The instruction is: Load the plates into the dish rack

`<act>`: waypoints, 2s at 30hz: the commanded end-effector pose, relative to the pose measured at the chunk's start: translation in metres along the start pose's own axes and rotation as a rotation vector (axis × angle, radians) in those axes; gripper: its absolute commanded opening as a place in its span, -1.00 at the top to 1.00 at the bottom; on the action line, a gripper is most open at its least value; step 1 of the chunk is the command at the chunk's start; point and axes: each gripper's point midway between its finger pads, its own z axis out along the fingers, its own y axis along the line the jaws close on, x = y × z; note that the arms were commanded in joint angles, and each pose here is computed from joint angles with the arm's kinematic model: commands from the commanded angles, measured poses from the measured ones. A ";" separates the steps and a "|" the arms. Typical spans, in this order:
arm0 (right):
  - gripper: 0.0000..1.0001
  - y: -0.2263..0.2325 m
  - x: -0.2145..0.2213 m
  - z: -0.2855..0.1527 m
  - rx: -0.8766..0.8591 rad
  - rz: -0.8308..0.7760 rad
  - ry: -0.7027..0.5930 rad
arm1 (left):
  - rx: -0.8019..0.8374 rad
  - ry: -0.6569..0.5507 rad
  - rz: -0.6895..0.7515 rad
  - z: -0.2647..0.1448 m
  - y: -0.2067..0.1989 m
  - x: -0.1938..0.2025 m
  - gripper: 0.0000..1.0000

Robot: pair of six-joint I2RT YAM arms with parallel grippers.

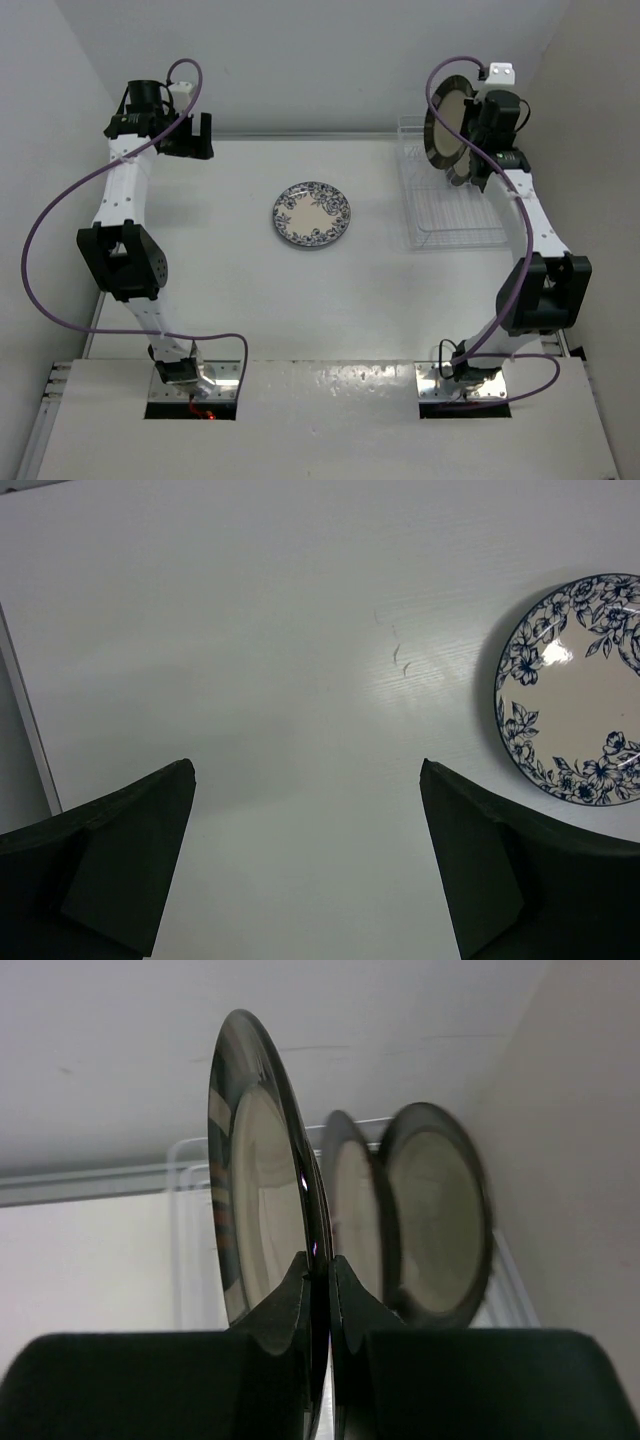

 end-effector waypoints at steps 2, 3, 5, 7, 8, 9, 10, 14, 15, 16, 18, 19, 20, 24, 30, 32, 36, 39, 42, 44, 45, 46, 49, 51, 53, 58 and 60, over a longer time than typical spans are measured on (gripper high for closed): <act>1.00 -0.020 -0.090 -0.005 0.135 -0.105 -0.266 | -0.009 -0.070 0.014 -0.019 0.001 -0.018 -1.00; 1.00 -0.022 -0.089 -0.004 0.147 -0.112 -0.267 | 0.002 -0.072 0.014 -0.019 -0.001 -0.019 -1.00; 1.00 -0.027 -0.084 0.003 0.190 -0.146 -0.267 | 0.004 -0.063 0.012 -0.015 -0.001 -0.016 -1.00; 1.00 -0.029 -0.083 0.006 0.234 -0.197 -0.280 | 0.005 -0.055 0.009 -0.013 -0.001 -0.013 -1.00; 1.00 -0.029 -0.080 0.007 0.248 -0.238 -0.275 | 0.005 -0.055 0.009 -0.013 -0.001 -0.013 -1.00; 1.00 -0.028 -0.080 0.008 0.258 -0.255 -0.278 | 0.005 -0.055 0.009 -0.013 -0.001 -0.013 -1.00; 1.00 -0.024 -0.082 0.010 0.263 -0.285 -0.294 | 0.005 -0.055 0.009 -0.013 -0.001 -0.013 -1.00; 1.00 -0.019 -0.078 0.017 0.279 -0.343 -0.293 | 0.018 -0.039 0.005 -0.010 -0.003 -0.007 -1.00; 1.00 -0.021 -0.076 0.018 0.285 -0.339 -0.289 | 0.027 -0.041 0.005 -0.010 -0.004 -0.007 -1.00; 1.00 -0.018 -0.074 0.020 0.277 -0.335 -0.285 | 0.027 -0.041 0.005 -0.010 -0.004 -0.007 -1.00; 1.00 -0.017 -0.061 0.023 0.270 -0.320 -0.259 | 0.029 -0.032 0.003 -0.008 -0.005 -0.004 -1.00; 1.00 -0.015 -0.051 0.025 0.262 -0.307 -0.244 | 0.020 -0.030 0.012 -0.008 -0.003 -0.003 -1.00; 1.00 -0.016 -0.047 0.026 0.263 -0.298 -0.234 | 0.020 -0.030 0.012 -0.008 -0.003 -0.003 -1.00; 1.00 -0.018 -0.013 0.032 0.282 -0.241 -0.170 | 0.020 -0.030 0.012 -0.008 -0.003 -0.003 -1.00; 1.00 -0.013 0.016 0.038 0.271 -0.154 -0.120 | 0.020 -0.030 0.012 -0.008 -0.003 -0.003 -1.00; 1.00 -0.008 0.026 0.040 0.258 -0.128 -0.100 | 0.020 -0.030 0.012 -0.008 -0.003 -0.003 -1.00; 1.00 -0.003 0.041 0.042 0.251 -0.060 -0.090 | 0.030 -0.023 0.009 -0.006 -0.005 0.000 -1.00; 0.97 -0.003 0.049 0.045 0.252 -0.052 -0.065 | 0.053 -0.019 0.007 -0.005 -0.009 0.002 -1.00; 0.57 -0.004 0.049 0.046 0.258 -0.056 -0.049 | 0.064 -0.011 0.004 -0.003 -0.010 0.006 -1.00; 0.10 -0.005 0.046 0.044 0.258 -0.058 -0.047 | 0.075 -0.003 0.010 -0.001 -0.012 0.010 -1.00; -0.02 -0.006 0.039 0.039 0.261 -0.057 -0.057 | 0.075 -0.003 0.010 -0.001 -0.012 0.010 -1.00; -0.21 -0.008 0.038 0.038 0.267 -0.055 -0.058 | 0.074 -0.011 0.013 -0.005 -0.012 0.007 -1.00; -0.46 -0.012 0.023 0.030 0.269 -0.064 -0.074 | 0.075 -0.003 0.010 -0.005 -0.013 0.009 -1.00; -0.54 -0.012 0.005 0.022 0.260 -0.070 -0.099 | 0.084 -0.005 0.010 -0.005 -0.015 0.009 -1.00; -0.61 -0.010 -0.016 0.015 0.235 -0.111 -0.117 | 0.084 -0.005 0.010 -0.005 -0.015 0.009 -1.00; -0.79 0.012 -0.043 -0.023 0.125 -0.152 -0.056 | 0.084 -0.005 0.019 -0.005 -0.014 0.009 -1.00; -0.89 0.047 -0.022 -0.039 0.023 -0.179 0.031 | 0.084 -0.005 0.019 -0.005 -0.014 0.009 -1.00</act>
